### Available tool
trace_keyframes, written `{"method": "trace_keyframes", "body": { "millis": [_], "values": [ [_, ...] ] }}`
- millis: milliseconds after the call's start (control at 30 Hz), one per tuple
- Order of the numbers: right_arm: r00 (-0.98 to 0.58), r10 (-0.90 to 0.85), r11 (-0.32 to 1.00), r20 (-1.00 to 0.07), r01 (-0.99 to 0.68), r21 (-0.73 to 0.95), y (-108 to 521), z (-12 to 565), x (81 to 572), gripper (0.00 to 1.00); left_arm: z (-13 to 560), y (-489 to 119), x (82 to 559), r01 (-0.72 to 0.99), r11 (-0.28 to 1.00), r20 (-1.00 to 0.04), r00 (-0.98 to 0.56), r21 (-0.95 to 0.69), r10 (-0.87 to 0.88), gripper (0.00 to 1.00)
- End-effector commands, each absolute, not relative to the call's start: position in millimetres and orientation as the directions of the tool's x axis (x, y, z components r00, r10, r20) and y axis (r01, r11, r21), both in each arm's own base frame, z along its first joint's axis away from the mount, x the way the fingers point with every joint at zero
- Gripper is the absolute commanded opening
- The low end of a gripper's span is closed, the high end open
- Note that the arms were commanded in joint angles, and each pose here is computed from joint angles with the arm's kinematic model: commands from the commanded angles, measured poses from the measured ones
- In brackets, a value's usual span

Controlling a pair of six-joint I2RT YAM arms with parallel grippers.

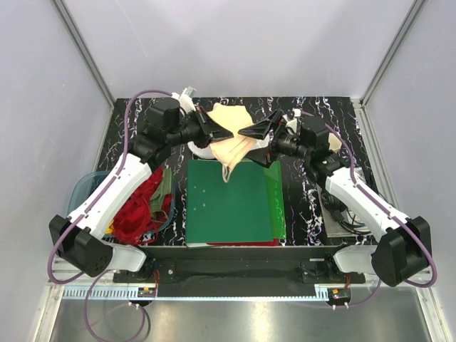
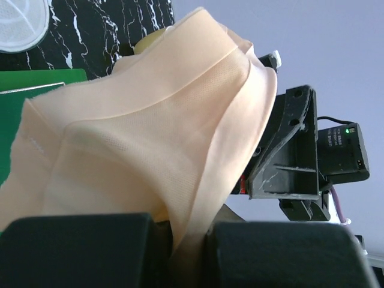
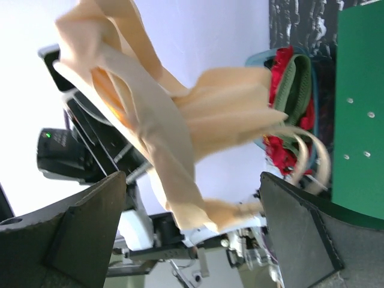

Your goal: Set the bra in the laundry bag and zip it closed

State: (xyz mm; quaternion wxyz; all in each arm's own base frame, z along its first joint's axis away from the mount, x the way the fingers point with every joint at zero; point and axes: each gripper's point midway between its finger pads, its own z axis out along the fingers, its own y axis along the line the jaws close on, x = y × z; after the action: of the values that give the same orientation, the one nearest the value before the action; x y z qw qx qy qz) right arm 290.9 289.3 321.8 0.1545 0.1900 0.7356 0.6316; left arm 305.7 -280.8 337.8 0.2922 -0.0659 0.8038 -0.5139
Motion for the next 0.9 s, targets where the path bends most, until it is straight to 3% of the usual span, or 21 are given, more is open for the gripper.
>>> {"method": "trace_keyframes", "body": {
  "millis": [0, 467, 733, 867],
  "values": [
    [-0.84, 0.542, 0.014, 0.031, 0.046, 0.999, 291.3, 352.8, 298.9, 1.0, 366.6, -287.8, 304.5, 0.271, 0.446, -0.469, -0.772, -0.853, -0.429, 0.0],
    [-0.775, 0.612, -0.04, 0.155, 0.166, 0.985, 297.1, 332.5, 304.3, 0.98, 361.8, -287.6, 275.4, 0.247, 0.412, -0.445, -0.742, -0.877, -0.502, 0.0],
    [-0.778, 0.603, -0.121, 0.175, 0.128, 0.984, 306.1, 349.3, 314.3, 0.75, 353.3, -296.0, 262.7, 0.228, 0.355, -0.395, -0.755, -0.906, -0.523, 0.0],
    [-0.781, 0.602, -0.114, 0.164, 0.12, 0.986, 306.4, 348.7, 314.6, 0.58, 349.5, -296.3, 261.4, 0.224, 0.36, -0.393, -0.76, -0.906, -0.517, 0.0]
  ]
}}
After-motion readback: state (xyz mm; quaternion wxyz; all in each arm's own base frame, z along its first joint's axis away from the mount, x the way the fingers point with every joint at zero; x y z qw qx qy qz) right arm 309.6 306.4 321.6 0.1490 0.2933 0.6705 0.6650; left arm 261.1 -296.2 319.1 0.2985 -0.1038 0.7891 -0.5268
